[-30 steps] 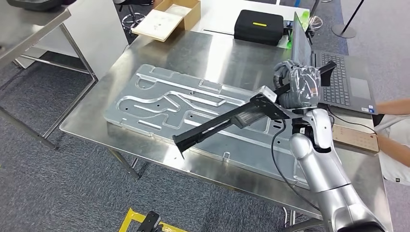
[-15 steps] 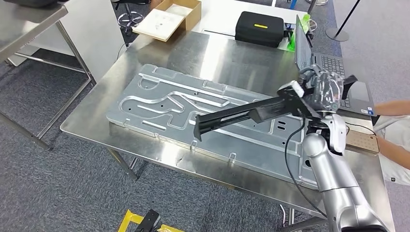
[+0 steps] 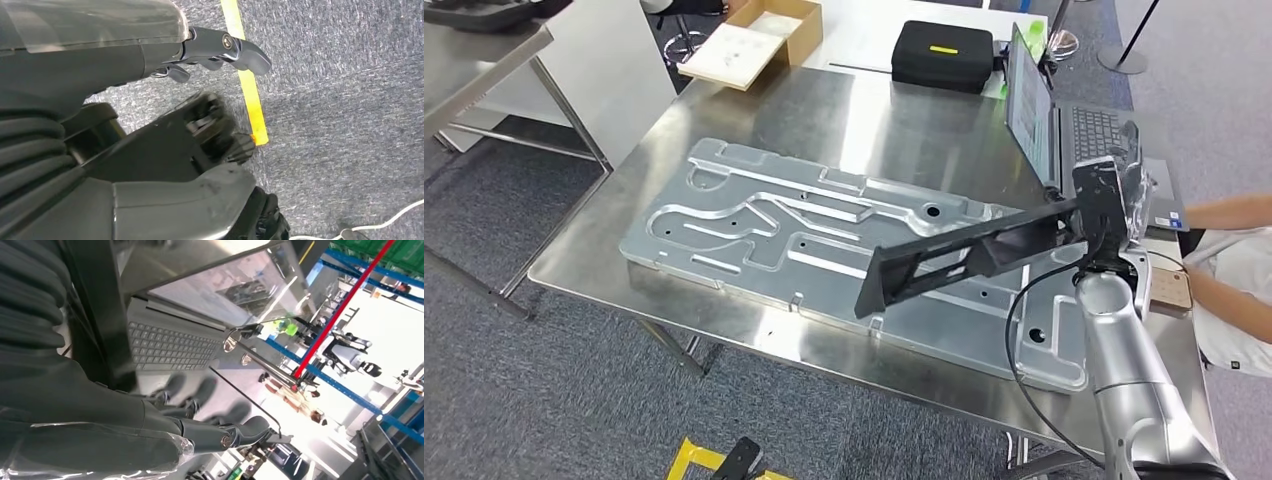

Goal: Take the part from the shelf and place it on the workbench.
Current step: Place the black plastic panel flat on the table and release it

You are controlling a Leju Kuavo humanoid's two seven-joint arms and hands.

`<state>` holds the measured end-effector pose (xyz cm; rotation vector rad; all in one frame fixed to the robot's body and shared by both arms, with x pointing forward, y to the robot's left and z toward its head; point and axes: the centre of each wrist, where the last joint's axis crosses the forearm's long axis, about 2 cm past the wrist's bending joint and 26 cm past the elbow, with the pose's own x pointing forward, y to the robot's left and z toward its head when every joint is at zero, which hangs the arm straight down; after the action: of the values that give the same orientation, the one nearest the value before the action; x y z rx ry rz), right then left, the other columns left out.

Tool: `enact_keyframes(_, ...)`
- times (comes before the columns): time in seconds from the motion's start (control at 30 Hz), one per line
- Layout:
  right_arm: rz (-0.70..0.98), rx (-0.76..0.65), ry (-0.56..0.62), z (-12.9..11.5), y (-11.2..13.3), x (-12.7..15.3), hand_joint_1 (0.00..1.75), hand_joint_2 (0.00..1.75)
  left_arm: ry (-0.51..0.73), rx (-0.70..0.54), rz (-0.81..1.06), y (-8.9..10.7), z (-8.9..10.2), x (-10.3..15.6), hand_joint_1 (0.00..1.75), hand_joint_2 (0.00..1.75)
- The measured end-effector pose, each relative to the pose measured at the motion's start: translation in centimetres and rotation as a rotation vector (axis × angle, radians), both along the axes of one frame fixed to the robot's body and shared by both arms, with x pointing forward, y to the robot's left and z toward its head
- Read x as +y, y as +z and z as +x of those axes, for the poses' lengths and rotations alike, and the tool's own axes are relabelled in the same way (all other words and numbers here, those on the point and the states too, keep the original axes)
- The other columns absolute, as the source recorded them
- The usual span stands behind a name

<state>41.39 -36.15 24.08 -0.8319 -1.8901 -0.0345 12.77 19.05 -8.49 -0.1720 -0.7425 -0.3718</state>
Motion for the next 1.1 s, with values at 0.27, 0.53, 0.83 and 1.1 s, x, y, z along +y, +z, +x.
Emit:
enact_keyframes(0.27,0.058,0.071,0.05,0.5,-0.5,-0.1,0.0,0.87,0.008,-0.007,0.002,0.0,0.0,0.2,0.0,0.0)
enact_keyframes(0.53,0.151,0.353,0.275,3.7,2.3,-2.2,0.0,0.0,0.01,-0.006,-0.009,0.0,0.1,0.2,0.0,0.0)
enact_keyframes(0.83,0.067,0.599,0.451,6.6,7.6,-4.5,0.0,1.75,0.006,-0.007,-0.017,0.0,0.2,0.4,0.0,0.0)
enact_keyframes(1.1,-0.122,0.896,0.536,8.0,15.3,-6.2,0.0,1.75,0.0,-0.002,-0.016,-0.2,-0.2,0.8,0.0,0.0)
